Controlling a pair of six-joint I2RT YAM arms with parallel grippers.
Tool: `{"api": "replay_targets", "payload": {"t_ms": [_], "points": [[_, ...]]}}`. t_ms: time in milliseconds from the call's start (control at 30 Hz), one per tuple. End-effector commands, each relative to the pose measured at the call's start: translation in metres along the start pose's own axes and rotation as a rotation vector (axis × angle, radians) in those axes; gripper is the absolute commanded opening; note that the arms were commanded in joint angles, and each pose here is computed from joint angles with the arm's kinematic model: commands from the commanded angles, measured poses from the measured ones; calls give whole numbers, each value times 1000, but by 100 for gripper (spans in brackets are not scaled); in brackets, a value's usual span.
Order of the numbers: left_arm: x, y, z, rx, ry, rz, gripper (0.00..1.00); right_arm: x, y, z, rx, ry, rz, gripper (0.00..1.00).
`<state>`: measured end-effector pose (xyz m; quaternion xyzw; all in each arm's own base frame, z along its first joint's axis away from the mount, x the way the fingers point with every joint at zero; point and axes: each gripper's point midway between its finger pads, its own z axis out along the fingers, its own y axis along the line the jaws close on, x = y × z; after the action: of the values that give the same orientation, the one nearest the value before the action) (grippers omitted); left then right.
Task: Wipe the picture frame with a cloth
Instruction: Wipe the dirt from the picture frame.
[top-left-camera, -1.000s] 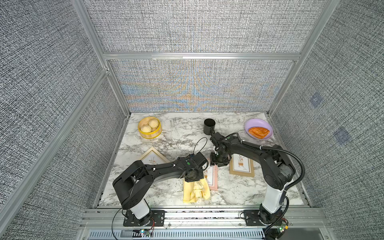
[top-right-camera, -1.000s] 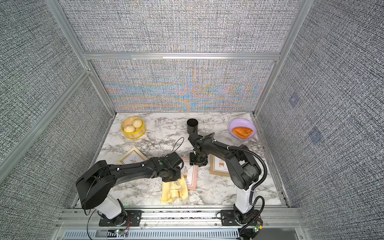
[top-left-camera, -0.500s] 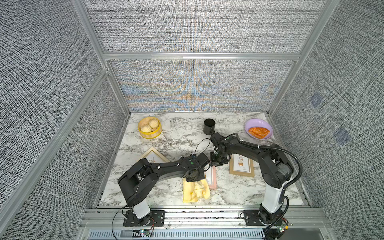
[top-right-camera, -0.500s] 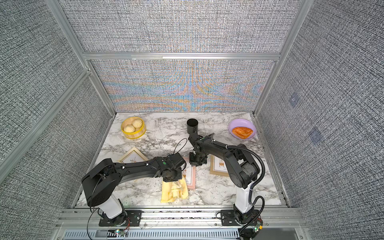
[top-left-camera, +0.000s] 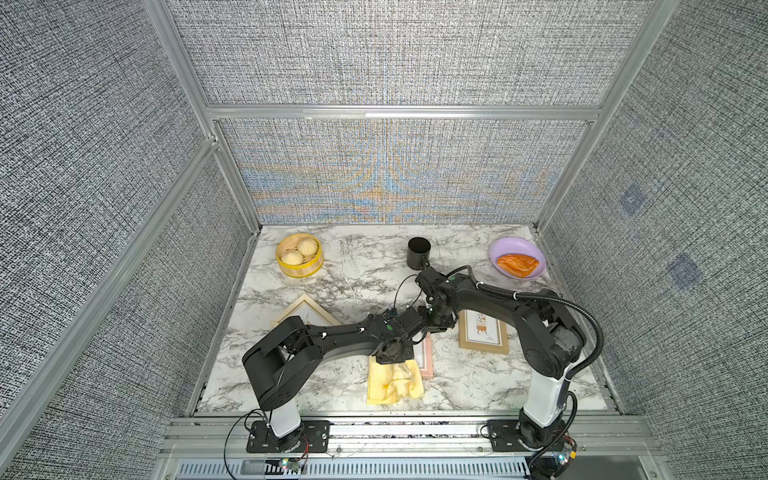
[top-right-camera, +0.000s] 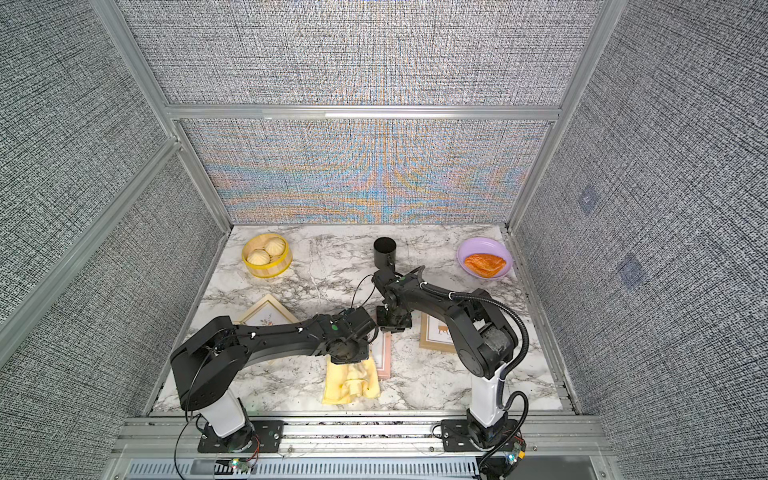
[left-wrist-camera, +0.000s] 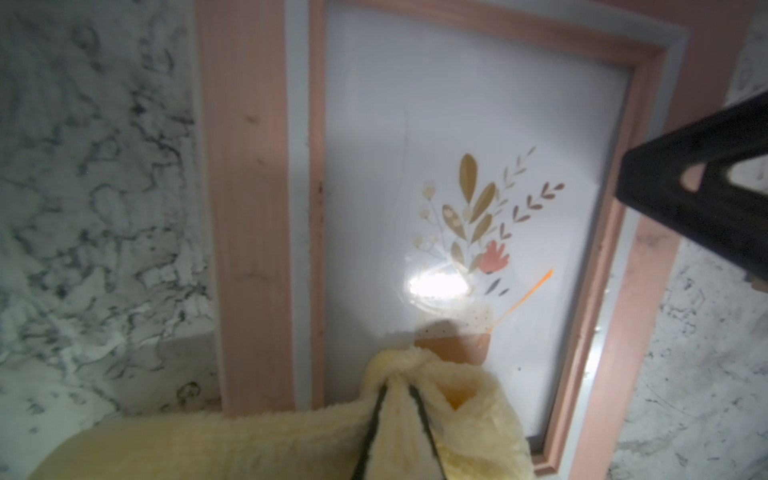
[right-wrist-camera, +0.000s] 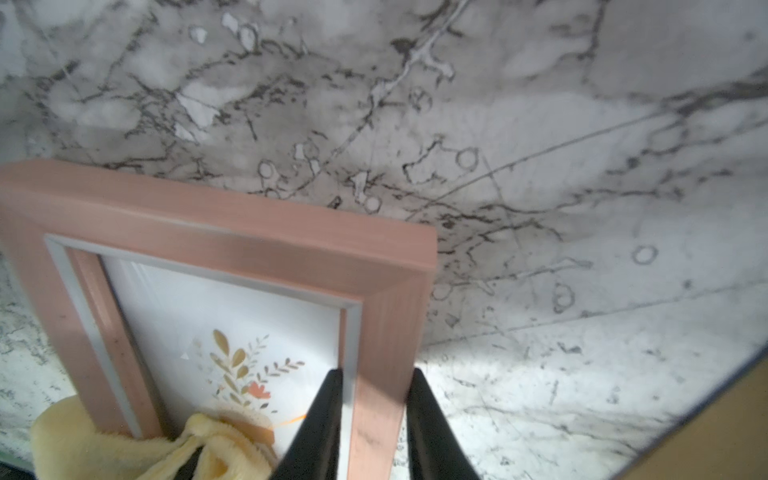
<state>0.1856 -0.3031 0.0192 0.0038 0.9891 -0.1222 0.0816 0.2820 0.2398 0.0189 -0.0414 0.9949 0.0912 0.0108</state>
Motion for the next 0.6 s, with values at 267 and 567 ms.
{"api": "replay_targets", "payload": {"t_ms": [267, 567], "points": [[9, 3, 3, -21, 32, 4, 0, 11, -3, 27, 34, 41, -24, 16], [17, -49, 10, 108, 50, -11, 0, 16, -11, 26, 63, 42, 7, 13]]}}
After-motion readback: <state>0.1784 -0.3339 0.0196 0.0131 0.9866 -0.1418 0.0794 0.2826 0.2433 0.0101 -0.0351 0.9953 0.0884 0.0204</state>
